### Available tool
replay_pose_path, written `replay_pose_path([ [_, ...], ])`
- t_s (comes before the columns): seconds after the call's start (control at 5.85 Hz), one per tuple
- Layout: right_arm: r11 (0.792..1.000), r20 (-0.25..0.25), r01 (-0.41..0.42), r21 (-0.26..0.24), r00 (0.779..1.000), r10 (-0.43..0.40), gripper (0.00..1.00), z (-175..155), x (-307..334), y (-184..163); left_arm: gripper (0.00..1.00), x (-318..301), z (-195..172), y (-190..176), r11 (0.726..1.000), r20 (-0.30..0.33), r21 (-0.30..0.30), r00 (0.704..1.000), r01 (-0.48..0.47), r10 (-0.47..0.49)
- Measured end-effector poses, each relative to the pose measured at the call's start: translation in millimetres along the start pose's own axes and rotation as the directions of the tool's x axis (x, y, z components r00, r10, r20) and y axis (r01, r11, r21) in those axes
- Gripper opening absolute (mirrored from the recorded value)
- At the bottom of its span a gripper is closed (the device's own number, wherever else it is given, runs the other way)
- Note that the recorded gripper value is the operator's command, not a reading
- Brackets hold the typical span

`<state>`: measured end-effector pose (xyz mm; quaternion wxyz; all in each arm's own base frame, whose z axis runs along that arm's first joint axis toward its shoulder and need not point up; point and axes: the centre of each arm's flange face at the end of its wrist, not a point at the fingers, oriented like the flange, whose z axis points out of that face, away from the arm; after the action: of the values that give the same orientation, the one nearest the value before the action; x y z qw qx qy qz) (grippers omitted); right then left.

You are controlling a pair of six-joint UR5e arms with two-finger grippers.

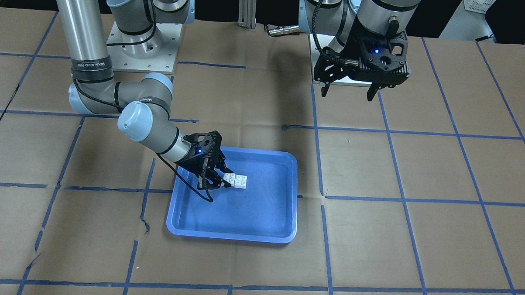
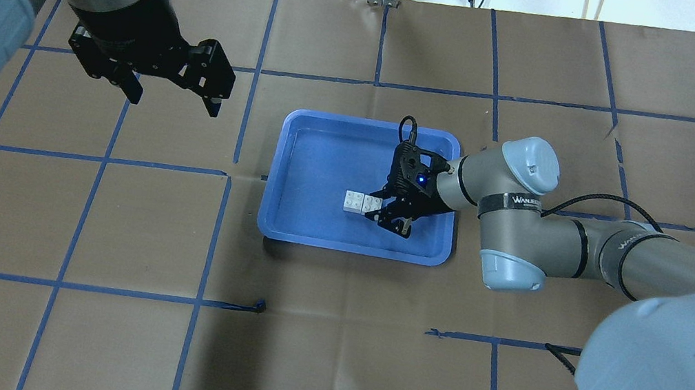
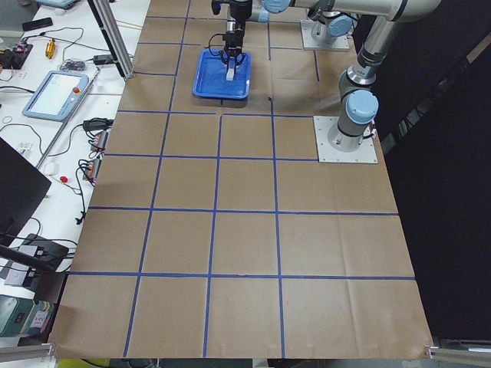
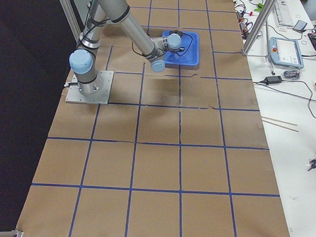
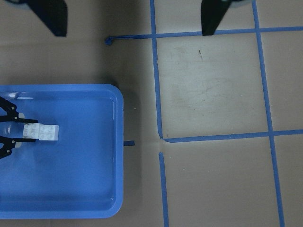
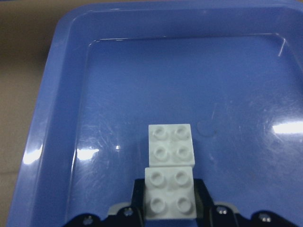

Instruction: Assemble white blocks and place on blue tray

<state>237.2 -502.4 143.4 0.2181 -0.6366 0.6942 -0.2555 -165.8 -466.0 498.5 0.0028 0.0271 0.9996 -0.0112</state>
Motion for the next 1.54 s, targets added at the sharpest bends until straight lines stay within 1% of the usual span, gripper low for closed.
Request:
replay_pose_path([
  [0.17,1.000,-0.001,0.000,0.001,1.000,0.000,0.30,-0.1,0.8,-0.3,0.99,0.0,0.0,0.0,1.000,0.000,0.000,1.000,0.000,0.000],
  [0.34,1.000,-0.003,0.002,0.002,1.000,-0.002,0.30,-0.5,1.8,-1.0,0.99,0.0,-0.1,-0.1,1.000,0.001,0.001,1.000,0.000,0.000],
  [0.51,1.000,-0.004,0.003,0.003,1.000,-0.003,0.48,-0.9,2.7,-1.5,0.99,0.0,-0.4,-0.3,1.000,0.000,0.004,1.000,0.000,0.000],
  [0.68,1.000,-0.005,0.003,0.003,1.000,-0.003,0.83,-1.0,3.1,-1.8,0.99,0.0,-0.4,-0.4,1.000,0.000,0.004,1.000,0.000,0.000],
  [0.85,1.000,-0.005,-0.002,0.004,1.000,0.002,0.92,-1.2,3.4,-2.0,0.99,0.0,-0.5,-0.4,1.000,0.000,0.005,1.000,0.000,0.000],
  [1.03,1.000,-0.005,-0.009,0.005,1.000,0.009,0.92,-1.2,3.5,-2.1,0.99,-0.1,-0.5,-0.4,1.000,0.001,0.005,1.000,0.000,0.000],
  [1.2,1.000,-0.007,-0.010,0.006,1.000,0.010,0.99,-1.8,4.8,-3.1,0.99,-0.1,-0.5,-0.5,1.000,0.001,0.005,1.000,0.000,0.000],
  [1.54,1.000,-0.028,-0.020,-0.001,0.999,0.020,0.99,-9.6,15.8,-9.5,0.99,-0.1,-0.6,-0.6,1.000,0.001,0.006,1.000,0.000,0.000],
])
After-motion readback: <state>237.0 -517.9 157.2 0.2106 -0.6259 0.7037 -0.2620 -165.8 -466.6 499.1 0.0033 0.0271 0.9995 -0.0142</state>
